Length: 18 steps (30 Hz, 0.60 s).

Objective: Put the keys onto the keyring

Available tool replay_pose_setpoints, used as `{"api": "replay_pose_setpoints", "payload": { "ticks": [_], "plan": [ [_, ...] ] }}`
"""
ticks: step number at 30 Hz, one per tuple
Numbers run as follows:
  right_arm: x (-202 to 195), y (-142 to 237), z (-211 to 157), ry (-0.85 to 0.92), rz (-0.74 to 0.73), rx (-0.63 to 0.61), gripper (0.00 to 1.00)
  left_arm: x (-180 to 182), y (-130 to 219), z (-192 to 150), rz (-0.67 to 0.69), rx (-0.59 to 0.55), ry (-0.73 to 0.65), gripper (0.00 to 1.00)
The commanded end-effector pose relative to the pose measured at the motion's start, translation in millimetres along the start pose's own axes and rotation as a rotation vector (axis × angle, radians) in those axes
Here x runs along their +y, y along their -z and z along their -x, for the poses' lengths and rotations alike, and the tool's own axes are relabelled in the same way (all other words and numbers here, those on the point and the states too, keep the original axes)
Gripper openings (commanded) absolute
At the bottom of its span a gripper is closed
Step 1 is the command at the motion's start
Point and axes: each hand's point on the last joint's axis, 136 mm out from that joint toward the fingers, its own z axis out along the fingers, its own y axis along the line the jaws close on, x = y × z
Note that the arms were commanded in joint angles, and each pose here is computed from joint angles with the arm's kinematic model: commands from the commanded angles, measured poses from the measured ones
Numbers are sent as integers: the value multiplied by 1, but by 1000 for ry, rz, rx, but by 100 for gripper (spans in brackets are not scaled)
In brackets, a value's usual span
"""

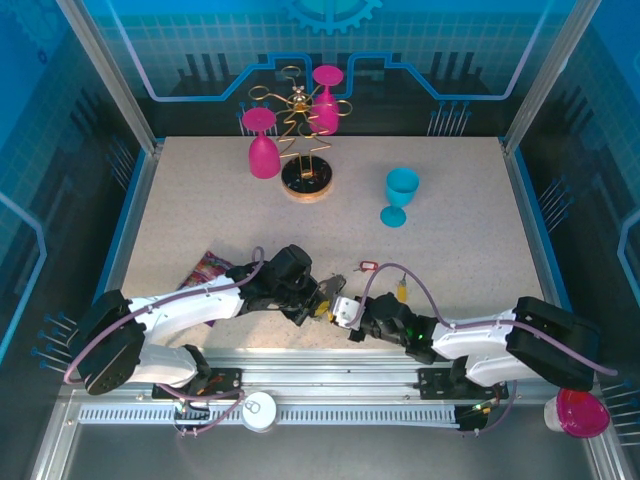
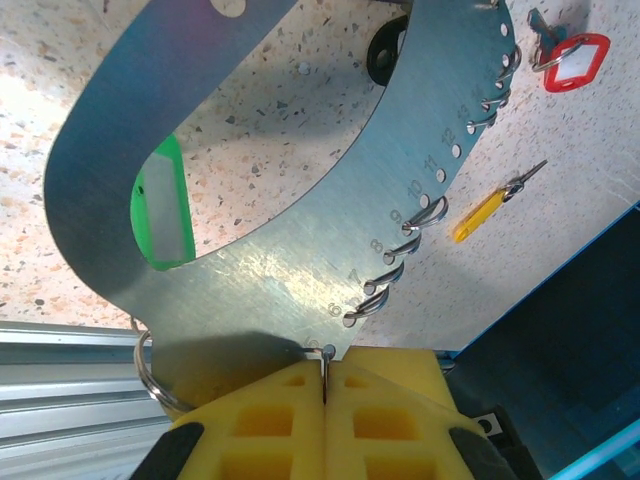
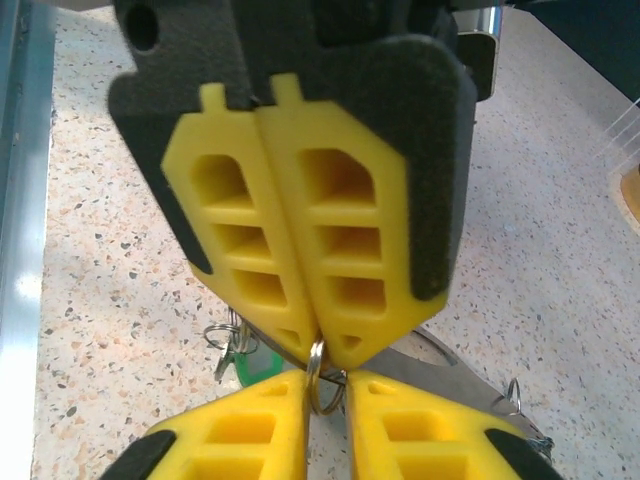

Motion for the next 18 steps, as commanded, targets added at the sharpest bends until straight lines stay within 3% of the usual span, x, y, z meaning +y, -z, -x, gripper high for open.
{"api": "replay_pose_setpoints", "payload": {
  "ticks": [1,6,7,11,13,18],
  "plan": [
    [-2,3,12,21,-26,-47,13,5,-2,1,14,13,36,0],
    [-3,3,13,20,-36,-53,1,2,-1,1,4,11,35,0],
    [-5,3,14,15,-44,-57,0,2,0,2,4,-1,27,6],
    [-9,8,13,-9,-72,-74,0,3,16,20,-4,-124,-49,50],
    [-9,10,11,-23,-59,-72,0,-2,34,41,-33,-260,-153,62],
    [-8,13,11,-91,21,-71,0,-29,87,79,-24,-605,-665,69]
  ]
}}
